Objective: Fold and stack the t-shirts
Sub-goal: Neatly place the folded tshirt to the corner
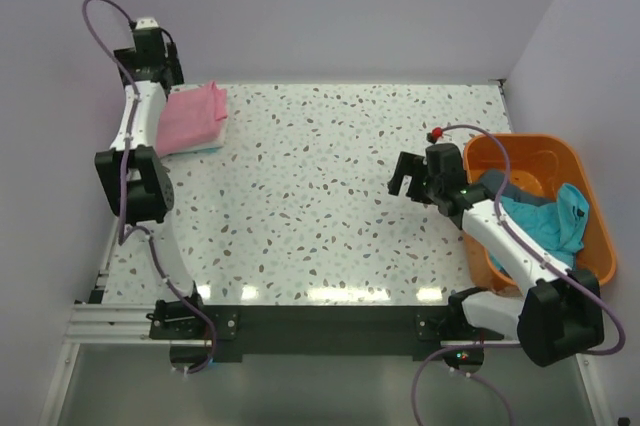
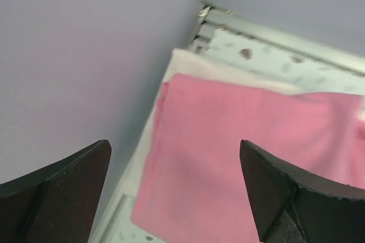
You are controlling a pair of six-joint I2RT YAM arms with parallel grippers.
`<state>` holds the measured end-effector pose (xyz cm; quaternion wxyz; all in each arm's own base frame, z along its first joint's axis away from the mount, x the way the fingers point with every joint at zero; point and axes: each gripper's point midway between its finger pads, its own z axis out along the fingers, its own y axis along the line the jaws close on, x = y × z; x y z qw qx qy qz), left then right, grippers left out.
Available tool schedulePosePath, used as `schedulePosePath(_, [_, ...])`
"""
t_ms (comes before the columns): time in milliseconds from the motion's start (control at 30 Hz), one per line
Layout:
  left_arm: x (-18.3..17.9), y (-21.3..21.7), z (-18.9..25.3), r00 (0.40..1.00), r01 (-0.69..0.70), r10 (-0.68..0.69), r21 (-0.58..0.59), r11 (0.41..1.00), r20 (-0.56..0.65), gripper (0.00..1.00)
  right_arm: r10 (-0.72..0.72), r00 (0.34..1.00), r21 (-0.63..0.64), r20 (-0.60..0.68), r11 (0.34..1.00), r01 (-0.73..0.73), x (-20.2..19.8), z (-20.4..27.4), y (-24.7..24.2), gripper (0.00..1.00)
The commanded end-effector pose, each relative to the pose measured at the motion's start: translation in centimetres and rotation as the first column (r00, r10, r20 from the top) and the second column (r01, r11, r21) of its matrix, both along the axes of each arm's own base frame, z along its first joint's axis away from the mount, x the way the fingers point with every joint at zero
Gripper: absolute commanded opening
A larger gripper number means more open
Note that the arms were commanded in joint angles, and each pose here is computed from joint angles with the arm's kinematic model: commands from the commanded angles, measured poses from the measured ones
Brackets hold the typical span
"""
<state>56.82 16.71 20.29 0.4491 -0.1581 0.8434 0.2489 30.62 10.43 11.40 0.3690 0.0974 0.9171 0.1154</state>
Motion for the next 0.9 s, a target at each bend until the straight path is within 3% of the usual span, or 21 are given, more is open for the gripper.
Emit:
schedulePosePath(0, [-1.7, -6.9, 11.4, 0.945, 0.192, -0.105, -0.267, 0.944, 0.309, 1.0, 0.053, 0.996, 0.053, 0.077, 0.997, -0.057, 0.0, 2.6, 1.1, 0.99])
schedulePosePath(33, [-3.4, -8.8, 14.4, 0.917, 0.252, -0.133, -0.29, 0.923, 0.376, 1.0, 0.058, 0.995, 0.068, 0.087, 0.996, -0.064, -0.2, 3.1, 1.3, 0.99])
schedulePosePath(100, [-5.2, -14.8, 12.5, 0.903, 0.338, -0.21, -0.319, 0.885, 0.374, 1.0, 0.054, 0.995, 0.085, 0.081, 0.995, -0.061, -0.6, 3.3, 1.4, 0.99])
schedulePosePath(167, [-9.6, -22.5, 11.4, 0.881, 0.404, -0.292, -0.271, 0.874, 0.372, 1.0, 0.082, 0.992, 0.131, 0.099, 0.987, -0.095, -1.5, 4.0, 2.2, 0.99])
schedulePosePath(233, [-13.6, -26.7, 11.4, 0.839, 0.495, -0.367, -0.282, 0.822, 0.402, 1.0, 0.07, 0.991, 0.141, 0.115, 0.986, -0.086, -2.3, 4.4, 1.8, 0.99])
schedulePosePath(267, [-15.8, -29.8, 7.3, 0.837, 0.528, -0.404, -0.351, 0.773, 0.37, 1.0, 0.055, 0.992, 0.135, 0.115, 0.988, -0.071, -2.8, 4.4, 1.4, 0.99])
schedulePosePath(300, [-17.9, -30.9, 7.6, 0.814, 0.562, -0.419, -0.364, 0.743, 0.403, 1.0, 0.045, 0.993, 0.13, 0.111, 0.99, -0.06, -3.3, 4.0, 1.1, 0.99])
schedulePosePath(333, [-19.9, -31.6, 3.7, 0.824, 0.562, -0.452, -0.384, 0.733, 0.342, 1.0, 0.035, 0.993, 0.13, 0.116, 0.99, -0.05, -3.5, 4.1, 0.8, 0.99])
schedulePosePath(567, [-30.6, -37.8, -5.5, 0.757, 0.628, -0.609, -0.52, 0.578, 0.236, 1.0, 0.02, 0.986, 0.182, 0.165, 0.982, -0.051, -5.8, 3.6, 0.5, 0.99])
schedulePosePath(733, [-30.8, -32.9, -6.5, 0.866, 0.49, -0.484, -0.417, 0.766, 0.128, 1.0, -0.003, 0.989, 0.153, 0.15, 0.988, -0.02, -6.6, 2.9, -0.4, 0.99])
schedulePosePath(867, [-30.6, -32.1, -5.1, 0.873, 0.486, -0.456, -0.399, 0.778, 0.173, 1.0, -0.011, 0.986, 0.151, 0.165, 0.988, -0.014, -6.5, 3.8, -0.6, 0.99])
